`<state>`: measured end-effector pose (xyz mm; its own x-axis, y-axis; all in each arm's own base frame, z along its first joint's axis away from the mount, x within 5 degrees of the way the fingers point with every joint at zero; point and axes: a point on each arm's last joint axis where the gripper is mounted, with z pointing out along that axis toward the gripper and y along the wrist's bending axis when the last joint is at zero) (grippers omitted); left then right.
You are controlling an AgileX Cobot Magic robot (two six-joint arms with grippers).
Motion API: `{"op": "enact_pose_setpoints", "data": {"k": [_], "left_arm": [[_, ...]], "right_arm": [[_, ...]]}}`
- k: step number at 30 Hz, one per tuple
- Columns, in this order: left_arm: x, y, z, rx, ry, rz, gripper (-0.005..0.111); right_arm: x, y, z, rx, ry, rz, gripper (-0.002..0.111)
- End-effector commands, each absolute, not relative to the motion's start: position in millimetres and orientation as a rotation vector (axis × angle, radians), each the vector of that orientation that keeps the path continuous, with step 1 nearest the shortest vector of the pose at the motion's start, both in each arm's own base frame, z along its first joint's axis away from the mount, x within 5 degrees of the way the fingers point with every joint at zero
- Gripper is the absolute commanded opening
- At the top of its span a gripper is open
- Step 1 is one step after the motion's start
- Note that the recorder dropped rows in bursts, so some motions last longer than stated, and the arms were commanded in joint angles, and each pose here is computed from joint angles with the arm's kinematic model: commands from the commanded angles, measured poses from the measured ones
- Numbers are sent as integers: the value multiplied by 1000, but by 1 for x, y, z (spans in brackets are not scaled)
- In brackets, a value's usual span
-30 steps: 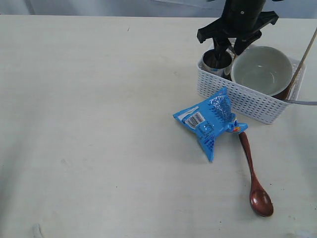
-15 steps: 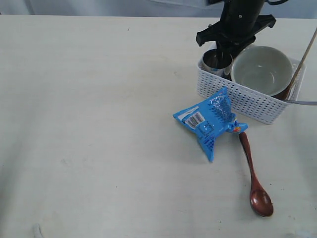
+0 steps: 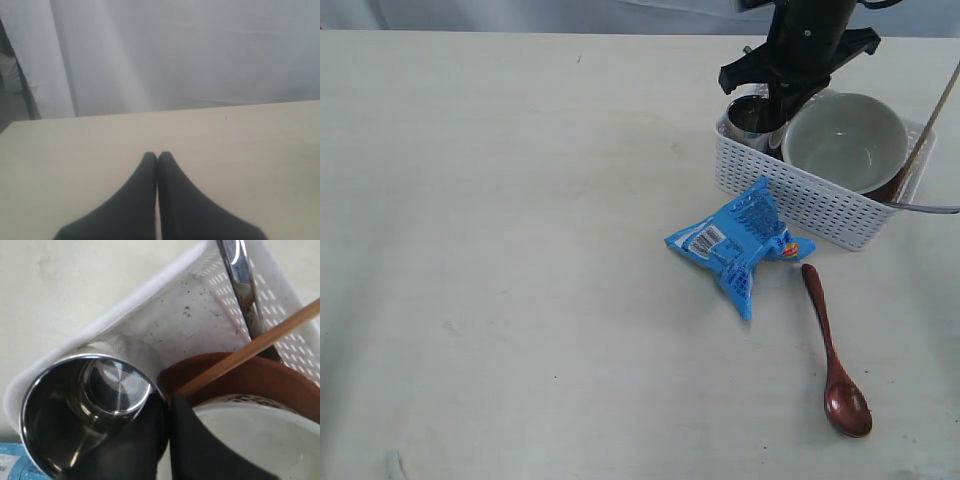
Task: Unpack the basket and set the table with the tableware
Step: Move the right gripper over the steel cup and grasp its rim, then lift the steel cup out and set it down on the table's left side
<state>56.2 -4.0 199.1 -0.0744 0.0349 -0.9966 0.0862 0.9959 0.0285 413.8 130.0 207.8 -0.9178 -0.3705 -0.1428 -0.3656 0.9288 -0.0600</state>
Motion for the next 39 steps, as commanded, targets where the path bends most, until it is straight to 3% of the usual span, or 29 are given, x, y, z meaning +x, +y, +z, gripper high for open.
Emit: {"op": "enact_pose_setpoints", "data": {"k": [1, 14, 27, 39], "left_arm": [[56, -4, 198, 84, 1646, -46, 0], [56, -4, 198, 84, 1646, -46, 0], [56, -4, 198, 84, 1646, -46, 0], [56, -4, 198, 84, 1646, -46, 0]], "right_arm": [[414, 131, 212, -562, 2921, -37, 0], [404, 128, 248, -550, 2858, -25, 0], [379, 123, 314, -505, 2707, 45, 0], [360, 202, 307, -712, 2590, 184, 0]]}}
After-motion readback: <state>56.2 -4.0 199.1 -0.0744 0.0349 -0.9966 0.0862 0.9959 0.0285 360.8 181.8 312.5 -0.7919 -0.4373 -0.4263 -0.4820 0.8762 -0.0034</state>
